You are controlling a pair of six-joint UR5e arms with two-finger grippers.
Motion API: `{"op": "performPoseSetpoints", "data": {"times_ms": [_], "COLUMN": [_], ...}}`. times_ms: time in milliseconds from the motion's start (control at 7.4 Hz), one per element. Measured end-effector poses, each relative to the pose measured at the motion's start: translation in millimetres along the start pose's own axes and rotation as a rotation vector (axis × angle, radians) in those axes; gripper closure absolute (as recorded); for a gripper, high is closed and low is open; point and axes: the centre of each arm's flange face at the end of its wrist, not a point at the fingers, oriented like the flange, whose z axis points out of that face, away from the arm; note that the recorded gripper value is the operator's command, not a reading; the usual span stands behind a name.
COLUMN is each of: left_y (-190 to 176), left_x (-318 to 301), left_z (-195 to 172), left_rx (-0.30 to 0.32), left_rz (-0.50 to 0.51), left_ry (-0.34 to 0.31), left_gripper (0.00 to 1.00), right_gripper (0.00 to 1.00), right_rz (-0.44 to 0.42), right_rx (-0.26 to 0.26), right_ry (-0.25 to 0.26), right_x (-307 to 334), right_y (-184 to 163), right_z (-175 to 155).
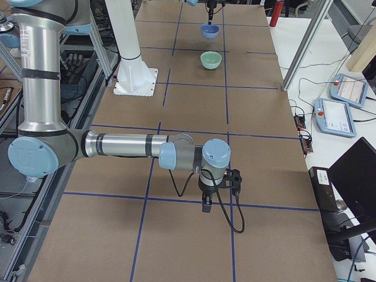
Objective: Stack blue bowl on green bowl
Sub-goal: 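Lift the blue bowl with the left gripper and carry it over the green bowl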
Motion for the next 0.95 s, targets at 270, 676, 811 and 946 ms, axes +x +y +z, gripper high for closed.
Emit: {"op": "performPoseSetpoints", "data": {"times_ms": [270, 676, 811, 946], "left_y": [-9, 7, 18, 25], "left_x": [80, 204, 230, 249], "left_z": [-53, -35, -17, 2], "left_rx": [0.028, -0.001, -0.013, -0.01], "left_rz": [-0.137, -0.319, -0.342, -0.358], "left_ry": [0.024, 0.057, 0.06, 0.072], "left_gripper": [1.0, 1.0, 1.0, 1.0], "right_gripper": [0.0, 0.0, 0.0, 0.0], "right_rz": [0.0, 0.0, 0.0, 0.0], "right_rx": [0.0, 0.0, 0.001, 0.001], "right_ry": [0.0, 0.0, 0.0, 0.0], "right_x": [0, 0, 0, 0], "right_y": [0, 0, 0, 0], "right_z": [0, 0, 0, 0]}}
